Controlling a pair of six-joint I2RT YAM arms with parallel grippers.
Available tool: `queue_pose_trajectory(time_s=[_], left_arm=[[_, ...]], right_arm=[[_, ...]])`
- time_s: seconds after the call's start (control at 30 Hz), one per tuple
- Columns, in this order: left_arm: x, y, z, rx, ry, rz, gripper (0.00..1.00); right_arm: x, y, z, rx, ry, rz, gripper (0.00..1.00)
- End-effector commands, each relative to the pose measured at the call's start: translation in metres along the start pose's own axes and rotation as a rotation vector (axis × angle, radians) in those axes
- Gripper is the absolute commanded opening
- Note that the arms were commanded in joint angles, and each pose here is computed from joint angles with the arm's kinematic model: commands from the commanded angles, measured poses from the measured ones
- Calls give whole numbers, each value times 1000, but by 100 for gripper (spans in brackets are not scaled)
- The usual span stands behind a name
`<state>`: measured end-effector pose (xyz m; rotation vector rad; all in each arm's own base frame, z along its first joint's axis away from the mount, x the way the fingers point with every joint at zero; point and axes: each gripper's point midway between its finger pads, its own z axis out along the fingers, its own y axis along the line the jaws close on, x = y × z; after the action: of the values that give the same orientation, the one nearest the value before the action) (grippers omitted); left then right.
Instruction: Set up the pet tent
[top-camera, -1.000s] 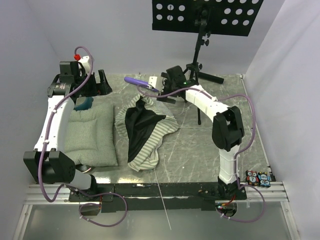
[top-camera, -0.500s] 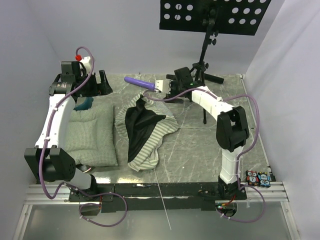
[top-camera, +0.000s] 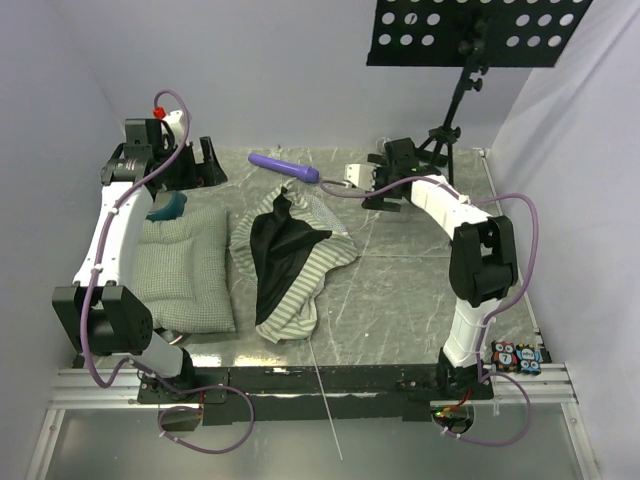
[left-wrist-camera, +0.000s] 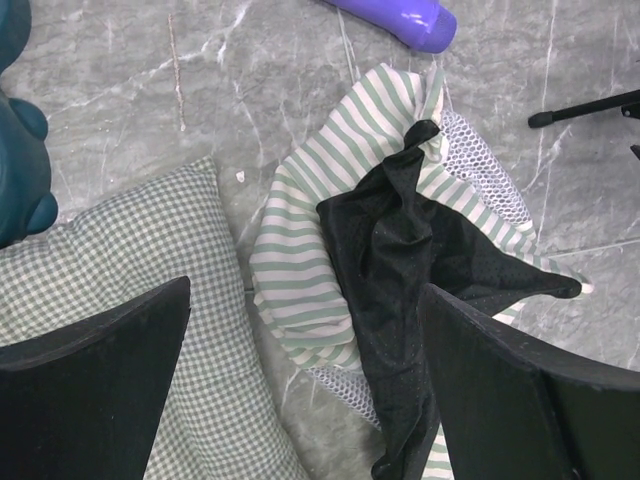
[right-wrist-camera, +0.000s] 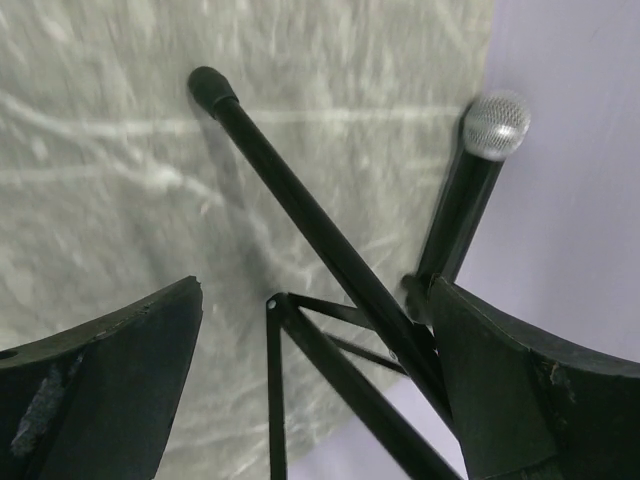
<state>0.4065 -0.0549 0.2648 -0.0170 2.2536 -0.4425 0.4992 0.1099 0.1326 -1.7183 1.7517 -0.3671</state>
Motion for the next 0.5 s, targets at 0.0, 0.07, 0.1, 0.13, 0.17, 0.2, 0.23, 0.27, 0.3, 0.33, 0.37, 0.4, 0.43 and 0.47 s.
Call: queue_pose_trajectory(time_s=[0.0, 0.07, 0.1, 0.13, 0.17, 0.2, 0.23, 0.27, 0.3, 0.33, 0.37, 0.4, 0.43, 0.47], left_arm=[[-23, -9, -2, 38, -57, 0, 100], [-23, -10, 0, 45, -55, -1, 100], [-24, -11, 0, 48, -55, -4, 100], [-23, -10, 1, 48, -52, -4, 100], [-23, -10, 3, 49, -49, -8, 100], [-23, -9, 3, 49, -46, -8, 100], [-23, -10, 4, 51, -44, -7, 100], [-24, -9, 5, 50, -46, -8, 100], [-22, -9, 5, 48, -42, -9, 100], [-23, -9, 6, 50, -43, -8, 100], [-22, -9, 6, 49, -40, -9, 100], [-22, -8, 6, 47, -42, -6, 100], [-21, -8, 7, 46, -39, -5, 100], [-21, -7, 7, 43, -38, -6, 100]], right_arm=[[55, 39, -13, -126, 131, 64, 100], [62, 39, -14, -126, 137, 63, 100], [65, 40, -14, -127, 140, 63, 100], [68, 39, -14, -124, 143, 64, 100], [71, 39, -14, -123, 145, 65, 100], [74, 38, -15, -124, 149, 69, 100], [77, 37, -15, -121, 152, 71, 100], [80, 37, -15, -123, 156, 73, 100], [83, 36, -15, -123, 159, 75, 100], [85, 35, -16, -119, 162, 76, 100], [88, 36, -16, -120, 164, 78, 100], [90, 36, -16, -123, 166, 79, 100], [93, 35, -17, -122, 169, 81, 100], [95, 35, -17, -121, 172, 79, 100]])
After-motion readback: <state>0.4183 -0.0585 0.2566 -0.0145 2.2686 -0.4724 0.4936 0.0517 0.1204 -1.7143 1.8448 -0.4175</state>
